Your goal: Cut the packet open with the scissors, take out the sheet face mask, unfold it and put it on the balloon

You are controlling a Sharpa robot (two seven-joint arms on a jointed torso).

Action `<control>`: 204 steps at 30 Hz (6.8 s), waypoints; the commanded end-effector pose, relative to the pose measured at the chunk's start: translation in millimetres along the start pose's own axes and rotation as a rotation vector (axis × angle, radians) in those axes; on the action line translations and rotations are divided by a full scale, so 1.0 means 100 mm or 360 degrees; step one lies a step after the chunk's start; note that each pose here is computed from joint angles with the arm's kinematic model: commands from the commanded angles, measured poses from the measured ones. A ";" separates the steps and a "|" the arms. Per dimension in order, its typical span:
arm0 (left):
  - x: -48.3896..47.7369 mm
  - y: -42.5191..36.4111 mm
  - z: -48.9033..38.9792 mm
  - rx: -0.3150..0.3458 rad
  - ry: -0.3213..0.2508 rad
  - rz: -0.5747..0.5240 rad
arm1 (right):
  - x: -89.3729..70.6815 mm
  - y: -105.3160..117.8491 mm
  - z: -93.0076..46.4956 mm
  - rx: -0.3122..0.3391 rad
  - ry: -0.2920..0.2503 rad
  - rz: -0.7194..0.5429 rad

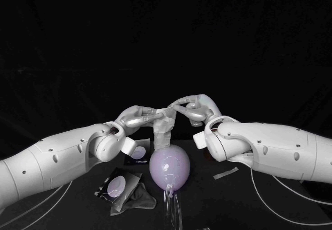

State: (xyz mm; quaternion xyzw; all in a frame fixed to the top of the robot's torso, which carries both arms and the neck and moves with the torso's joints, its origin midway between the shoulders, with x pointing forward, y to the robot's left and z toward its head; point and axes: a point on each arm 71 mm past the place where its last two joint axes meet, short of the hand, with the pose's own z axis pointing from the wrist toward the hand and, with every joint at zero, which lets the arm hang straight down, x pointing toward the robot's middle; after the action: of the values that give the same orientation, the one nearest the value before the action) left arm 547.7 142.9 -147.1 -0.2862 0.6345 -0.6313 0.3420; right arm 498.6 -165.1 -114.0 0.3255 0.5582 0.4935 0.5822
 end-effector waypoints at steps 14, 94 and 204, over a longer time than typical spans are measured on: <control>-0.255 0.080 0.025 -0.0141 -0.0239 0.0236 | 0.02 0.12 0.10 0.0043 -0.0014 0.0168; 0.060 -0.053 0.044 0.0010 -0.0287 0.0242 | 0.23 0.22 0.08 0.0033 0.0081 0.0222; -0.388 -0.512 0.060 0.0043 -0.0401 0.0329 | -0.34 0.09 0.36 -0.0054 -0.0082 -0.0053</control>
State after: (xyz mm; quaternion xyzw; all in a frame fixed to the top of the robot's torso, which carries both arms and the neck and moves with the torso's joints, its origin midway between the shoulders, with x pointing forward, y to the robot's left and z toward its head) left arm 572.5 171.7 -94.2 -0.3107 0.5853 -0.5631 0.4937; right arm 534.5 -190.3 -92.4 0.3479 0.5330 0.4790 0.6045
